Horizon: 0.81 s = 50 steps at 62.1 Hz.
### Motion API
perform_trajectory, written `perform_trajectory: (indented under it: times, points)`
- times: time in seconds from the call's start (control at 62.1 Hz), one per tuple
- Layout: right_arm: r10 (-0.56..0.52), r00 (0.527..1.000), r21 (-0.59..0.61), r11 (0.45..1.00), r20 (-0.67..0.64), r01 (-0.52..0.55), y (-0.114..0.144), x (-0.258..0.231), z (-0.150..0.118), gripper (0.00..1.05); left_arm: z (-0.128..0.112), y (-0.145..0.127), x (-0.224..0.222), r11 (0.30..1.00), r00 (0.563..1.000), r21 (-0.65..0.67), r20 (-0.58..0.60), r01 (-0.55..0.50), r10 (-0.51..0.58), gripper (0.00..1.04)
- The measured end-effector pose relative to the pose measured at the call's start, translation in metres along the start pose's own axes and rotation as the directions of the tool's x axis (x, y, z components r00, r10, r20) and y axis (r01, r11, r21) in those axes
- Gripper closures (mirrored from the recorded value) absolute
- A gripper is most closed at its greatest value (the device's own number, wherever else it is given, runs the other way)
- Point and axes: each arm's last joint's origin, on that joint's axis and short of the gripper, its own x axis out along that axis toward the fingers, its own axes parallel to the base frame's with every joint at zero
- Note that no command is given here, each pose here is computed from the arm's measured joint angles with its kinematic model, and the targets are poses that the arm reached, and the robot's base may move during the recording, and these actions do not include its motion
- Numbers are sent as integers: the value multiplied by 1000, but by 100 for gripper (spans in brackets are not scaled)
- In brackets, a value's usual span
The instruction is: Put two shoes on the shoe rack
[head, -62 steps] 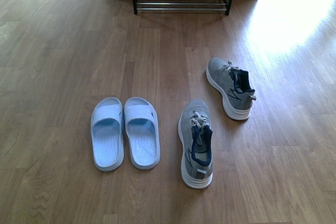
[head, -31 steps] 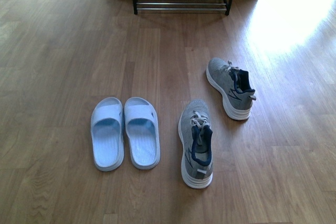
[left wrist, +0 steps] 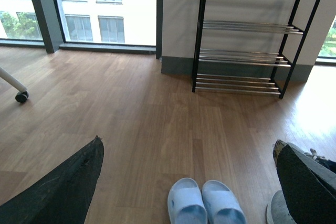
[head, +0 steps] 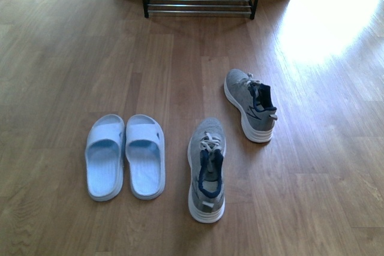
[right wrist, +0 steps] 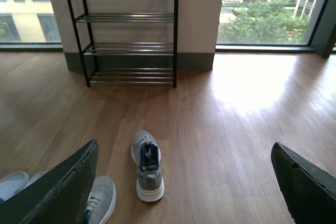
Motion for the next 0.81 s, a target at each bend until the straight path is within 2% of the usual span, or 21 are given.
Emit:
perform_trajectory:
  times: [0.806]
  points:
    - [-6,1000,0,1000,0,6,0,0,0,9,0,0,0,1000,1000,0,0,3,-3,9]
